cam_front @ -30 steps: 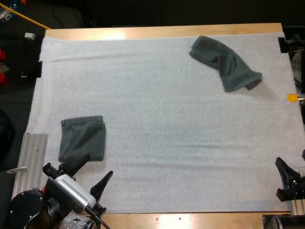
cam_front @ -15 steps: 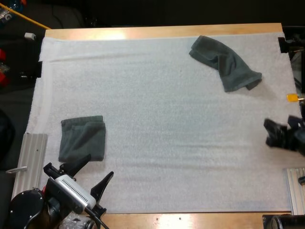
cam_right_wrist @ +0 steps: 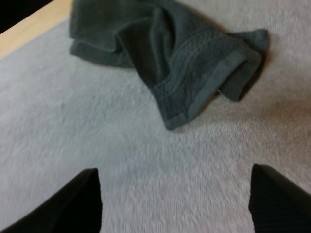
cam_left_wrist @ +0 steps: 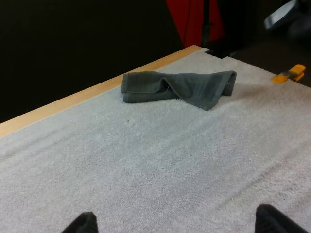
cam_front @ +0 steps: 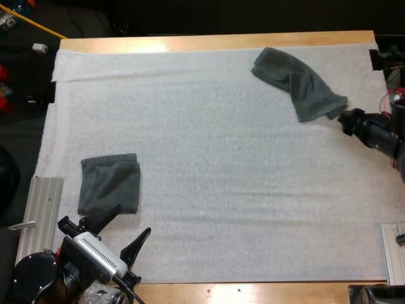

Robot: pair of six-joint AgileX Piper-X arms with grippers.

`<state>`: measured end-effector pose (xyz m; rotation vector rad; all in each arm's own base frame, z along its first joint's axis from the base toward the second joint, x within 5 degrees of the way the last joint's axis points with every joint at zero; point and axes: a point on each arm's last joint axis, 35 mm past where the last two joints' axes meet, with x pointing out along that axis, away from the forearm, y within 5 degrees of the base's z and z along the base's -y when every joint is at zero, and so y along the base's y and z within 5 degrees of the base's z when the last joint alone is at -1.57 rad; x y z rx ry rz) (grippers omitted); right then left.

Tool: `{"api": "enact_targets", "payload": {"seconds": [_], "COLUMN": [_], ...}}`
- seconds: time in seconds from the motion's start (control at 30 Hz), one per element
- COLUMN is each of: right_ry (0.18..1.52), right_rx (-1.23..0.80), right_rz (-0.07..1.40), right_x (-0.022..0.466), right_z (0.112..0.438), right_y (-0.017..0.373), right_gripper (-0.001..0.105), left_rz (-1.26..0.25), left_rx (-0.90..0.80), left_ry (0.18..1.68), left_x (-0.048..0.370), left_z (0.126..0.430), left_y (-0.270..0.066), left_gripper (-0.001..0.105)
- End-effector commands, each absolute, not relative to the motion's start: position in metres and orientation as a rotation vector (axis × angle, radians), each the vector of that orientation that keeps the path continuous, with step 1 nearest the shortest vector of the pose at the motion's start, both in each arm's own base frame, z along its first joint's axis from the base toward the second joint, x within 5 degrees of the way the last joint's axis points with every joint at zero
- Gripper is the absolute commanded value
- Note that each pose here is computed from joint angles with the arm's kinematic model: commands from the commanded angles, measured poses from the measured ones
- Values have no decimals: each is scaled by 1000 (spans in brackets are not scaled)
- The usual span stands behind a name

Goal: Pick towel from pile, fold and stack

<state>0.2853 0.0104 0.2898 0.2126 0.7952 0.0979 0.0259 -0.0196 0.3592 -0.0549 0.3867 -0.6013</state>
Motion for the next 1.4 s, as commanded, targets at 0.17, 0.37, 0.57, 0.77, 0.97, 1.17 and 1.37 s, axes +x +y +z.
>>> {"api": "enact_targets", "payload": {"seconds": [0.17, 0.37, 0.57, 0.77, 0.97, 1.17, 1.37], "right_ry": [800, 834, 868, 840, 833, 831, 836], "right_rx": [330, 455, 565, 647, 688, 704, 707], "right_rz": [53, 56, 85, 92, 78, 72, 75], "right_x": [322, 350, 369, 387, 408, 424, 427], "right_z": [256, 214, 178, 154, 139, 134, 133], "right_y": [10, 13, 15, 17, 17, 17, 17], "right_gripper": [63, 63, 63, 63, 63, 63, 24], "left_rz": [-613, -612, -607, -603, -603, -601, -602], "left_rx": [-54, -57, -84, -108, -108, -113, -113], "left_ry": [371, 371, 380, 388, 388, 389, 389], "left_x": [25, 25, 25, 25, 25, 25, 25], "left_z": [363, 363, 363, 363, 363, 363, 363], "left_y": [-20, -20, -20, -20, -20, -20, -20], "left_gripper": [62, 62, 62, 62, 62, 62, 62]}}
